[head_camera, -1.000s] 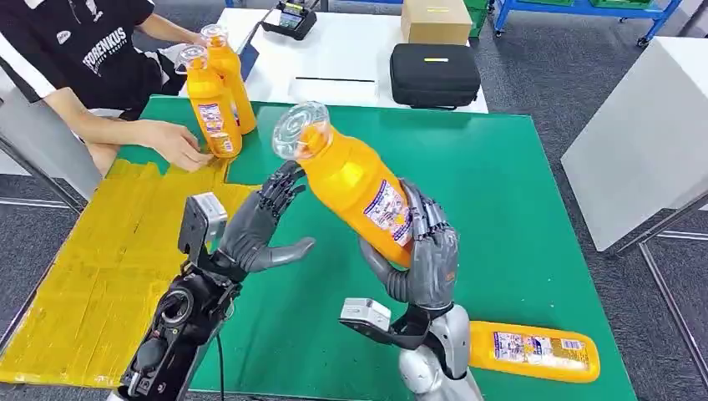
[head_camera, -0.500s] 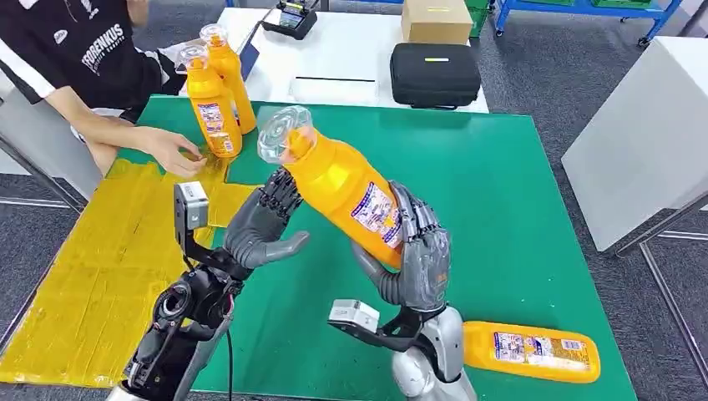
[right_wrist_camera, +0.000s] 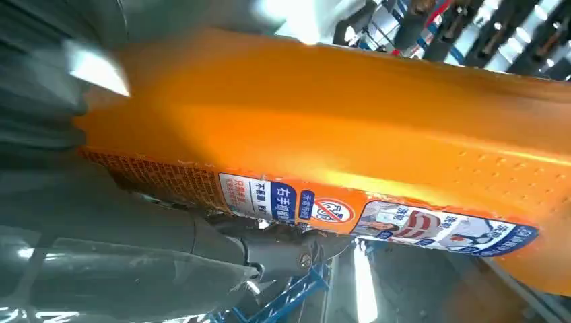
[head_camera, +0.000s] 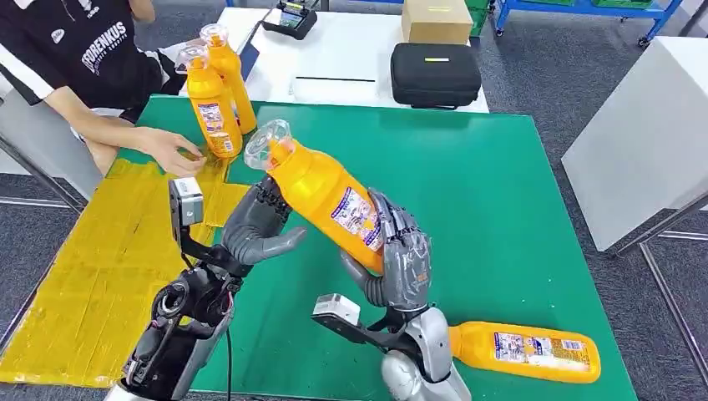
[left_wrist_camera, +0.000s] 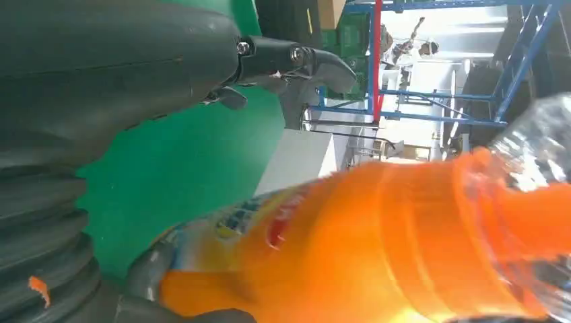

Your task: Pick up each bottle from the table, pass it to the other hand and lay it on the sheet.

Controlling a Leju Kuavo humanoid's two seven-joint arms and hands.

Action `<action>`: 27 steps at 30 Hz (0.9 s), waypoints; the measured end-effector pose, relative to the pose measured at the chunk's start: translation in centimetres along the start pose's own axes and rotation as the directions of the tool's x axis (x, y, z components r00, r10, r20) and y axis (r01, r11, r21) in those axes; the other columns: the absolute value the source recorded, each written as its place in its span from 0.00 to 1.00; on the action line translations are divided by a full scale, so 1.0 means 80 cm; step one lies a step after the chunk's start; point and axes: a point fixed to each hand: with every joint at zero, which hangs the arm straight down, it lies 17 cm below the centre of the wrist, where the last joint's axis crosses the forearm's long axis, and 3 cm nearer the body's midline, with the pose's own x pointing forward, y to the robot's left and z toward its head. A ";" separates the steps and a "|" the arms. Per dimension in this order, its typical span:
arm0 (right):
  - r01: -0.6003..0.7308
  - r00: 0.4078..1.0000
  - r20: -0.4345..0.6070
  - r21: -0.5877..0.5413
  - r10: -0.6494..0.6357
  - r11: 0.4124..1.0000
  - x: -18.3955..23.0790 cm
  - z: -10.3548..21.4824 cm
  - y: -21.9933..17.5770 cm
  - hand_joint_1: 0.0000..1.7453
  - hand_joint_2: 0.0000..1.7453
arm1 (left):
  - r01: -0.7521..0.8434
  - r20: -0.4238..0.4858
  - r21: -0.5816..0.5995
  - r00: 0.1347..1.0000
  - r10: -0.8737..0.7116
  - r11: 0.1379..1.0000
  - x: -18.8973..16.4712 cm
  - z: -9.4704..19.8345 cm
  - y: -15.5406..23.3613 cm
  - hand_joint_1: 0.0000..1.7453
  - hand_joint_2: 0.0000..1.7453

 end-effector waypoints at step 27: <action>-0.203 0.975 0.127 0.177 0.183 0.963 0.041 0.006 0.072 1.00 1.00 | -0.043 -0.023 -0.007 0.999 0.043 0.999 -0.007 0.005 -0.001 0.00 1.00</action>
